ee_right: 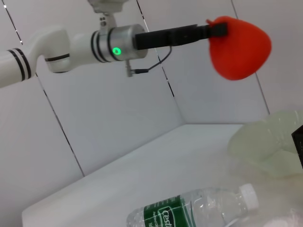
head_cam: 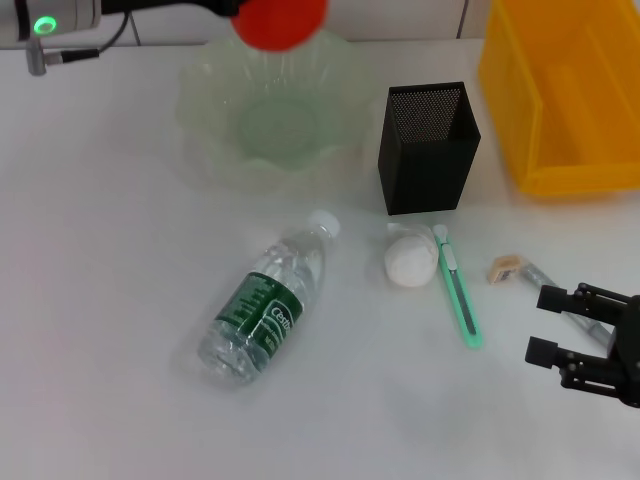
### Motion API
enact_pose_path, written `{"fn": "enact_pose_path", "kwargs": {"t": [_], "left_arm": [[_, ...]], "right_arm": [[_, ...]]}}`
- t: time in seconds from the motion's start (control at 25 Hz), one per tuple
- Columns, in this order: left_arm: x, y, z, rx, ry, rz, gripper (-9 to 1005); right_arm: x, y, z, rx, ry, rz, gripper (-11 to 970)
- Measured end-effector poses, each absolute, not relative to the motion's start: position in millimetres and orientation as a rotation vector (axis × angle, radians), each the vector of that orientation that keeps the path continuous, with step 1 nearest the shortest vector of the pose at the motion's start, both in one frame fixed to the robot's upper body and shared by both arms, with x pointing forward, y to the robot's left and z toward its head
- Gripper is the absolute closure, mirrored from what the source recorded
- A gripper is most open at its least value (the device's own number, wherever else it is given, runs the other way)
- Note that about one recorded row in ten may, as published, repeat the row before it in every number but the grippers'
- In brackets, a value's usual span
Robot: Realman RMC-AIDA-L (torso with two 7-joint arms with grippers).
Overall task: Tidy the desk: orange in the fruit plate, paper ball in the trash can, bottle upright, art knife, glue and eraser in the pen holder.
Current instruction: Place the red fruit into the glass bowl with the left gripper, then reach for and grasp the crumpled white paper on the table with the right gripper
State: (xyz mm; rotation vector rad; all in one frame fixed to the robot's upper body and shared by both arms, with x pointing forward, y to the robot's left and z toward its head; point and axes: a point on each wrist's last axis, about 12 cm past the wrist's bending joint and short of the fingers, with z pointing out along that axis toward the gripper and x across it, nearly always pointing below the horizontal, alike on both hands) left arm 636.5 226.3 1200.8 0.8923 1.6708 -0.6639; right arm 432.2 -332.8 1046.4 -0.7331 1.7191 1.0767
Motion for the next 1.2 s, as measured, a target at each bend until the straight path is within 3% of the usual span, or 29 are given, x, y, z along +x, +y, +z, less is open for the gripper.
{"fn": "enact_pose_path", "kwargs": {"t": [0.12,0.16,0.72,0.96,1.0,1.08,1.2], "left_arm": [[649,229,1194,0.817,1.717,-0.617,834],[652,230,1190,0.783,1.739,-0.586,877],[653,239,1168,0.687,1.805,-0.536,431],[620,254,1164,0.692,1.746,-0.765,249],[590,257,1163,0.828,1.671,-0.937,242],[580,257,1162,0.887,1.65,-0.996,228],[540,261,1145,1.08,1.619,-1.182,206]], "right_arm": [[433,-331,1047,-0.734,1.714,1.084,214],[433,-330,1047,-0.734,1.711,1.091,214],[437,-327,1051,-0.722,1.721,1.146,215],[460,-334,1068,-0.696,1.789,1.172,215],[465,-335,1073,-0.699,1.803,1.171,215],[477,-338,1083,-0.705,1.832,1.158,215],[496,-341,1103,-0.719,1.901,1.123,215]]}}
